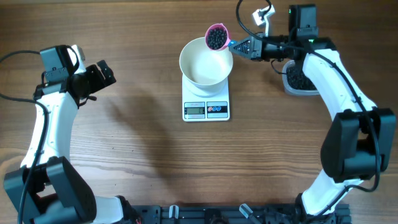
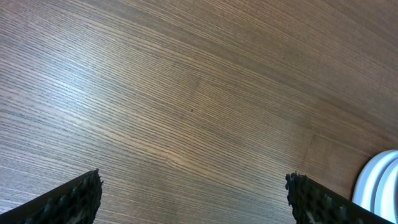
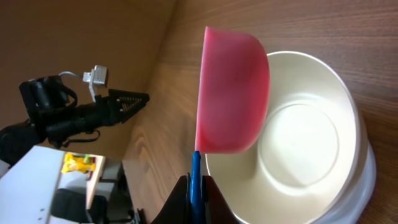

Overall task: Scoop item into bowl and weigh 150g on scale
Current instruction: 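Lift the filled scoop and carry it left over the white bowl, then move the left gripper toward the scale display and hold there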

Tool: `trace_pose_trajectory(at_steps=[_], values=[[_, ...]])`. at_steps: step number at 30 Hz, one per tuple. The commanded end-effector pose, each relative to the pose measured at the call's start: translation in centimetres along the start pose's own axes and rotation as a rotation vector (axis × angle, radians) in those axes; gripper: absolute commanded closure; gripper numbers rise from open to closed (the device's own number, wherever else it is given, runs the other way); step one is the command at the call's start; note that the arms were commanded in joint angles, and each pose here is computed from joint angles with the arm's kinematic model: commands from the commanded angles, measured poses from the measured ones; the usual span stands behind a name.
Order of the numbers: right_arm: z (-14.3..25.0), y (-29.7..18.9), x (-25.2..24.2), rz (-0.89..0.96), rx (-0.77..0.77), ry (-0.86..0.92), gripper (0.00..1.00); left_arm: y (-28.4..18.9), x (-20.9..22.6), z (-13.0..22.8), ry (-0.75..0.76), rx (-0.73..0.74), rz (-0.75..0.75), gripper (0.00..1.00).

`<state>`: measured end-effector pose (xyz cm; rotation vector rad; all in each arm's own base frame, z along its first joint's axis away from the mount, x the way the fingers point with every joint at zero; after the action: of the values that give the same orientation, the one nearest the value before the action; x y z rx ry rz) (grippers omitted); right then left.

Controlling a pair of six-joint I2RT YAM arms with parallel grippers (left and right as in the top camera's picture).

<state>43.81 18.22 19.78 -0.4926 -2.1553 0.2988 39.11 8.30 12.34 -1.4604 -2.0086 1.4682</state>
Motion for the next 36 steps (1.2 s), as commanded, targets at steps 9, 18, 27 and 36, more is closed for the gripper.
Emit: trace_pose_trajectory(at_steps=[9,18,27,36], values=[[-0.4,0.5,2.0,0.243,0.038,-0.266,0.96,-0.7,-0.2,-0.5,0.026,-0.026,0.003,0.00],[-0.3,1.2,1.8,0.292,0.056,-0.320,0.96,-0.7,-0.2,-0.5,0.026,-0.026,0.003,0.00],[0.0,1.3,1.9,0.290,0.066,-0.318,0.91,-0.7,-0.2,-0.5,0.026,-0.026,0.003,0.00],[0.0,1.3,1.9,0.285,0.066,-0.314,0.96,-0.7,-0.2,-0.5,0.026,-0.026,0.003,0.00]])
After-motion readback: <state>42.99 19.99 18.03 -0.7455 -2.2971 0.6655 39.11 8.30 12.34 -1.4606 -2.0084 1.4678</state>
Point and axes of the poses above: each gripper's point midway between its finger pads, its own y axis out along the fingers, its own x axis along the line the jaws close on, z = x × y, the point moved 1 cm from there along -y, back along the fingers, and after that the axes turned 10 degrees about -y, right-handed, at the moved point
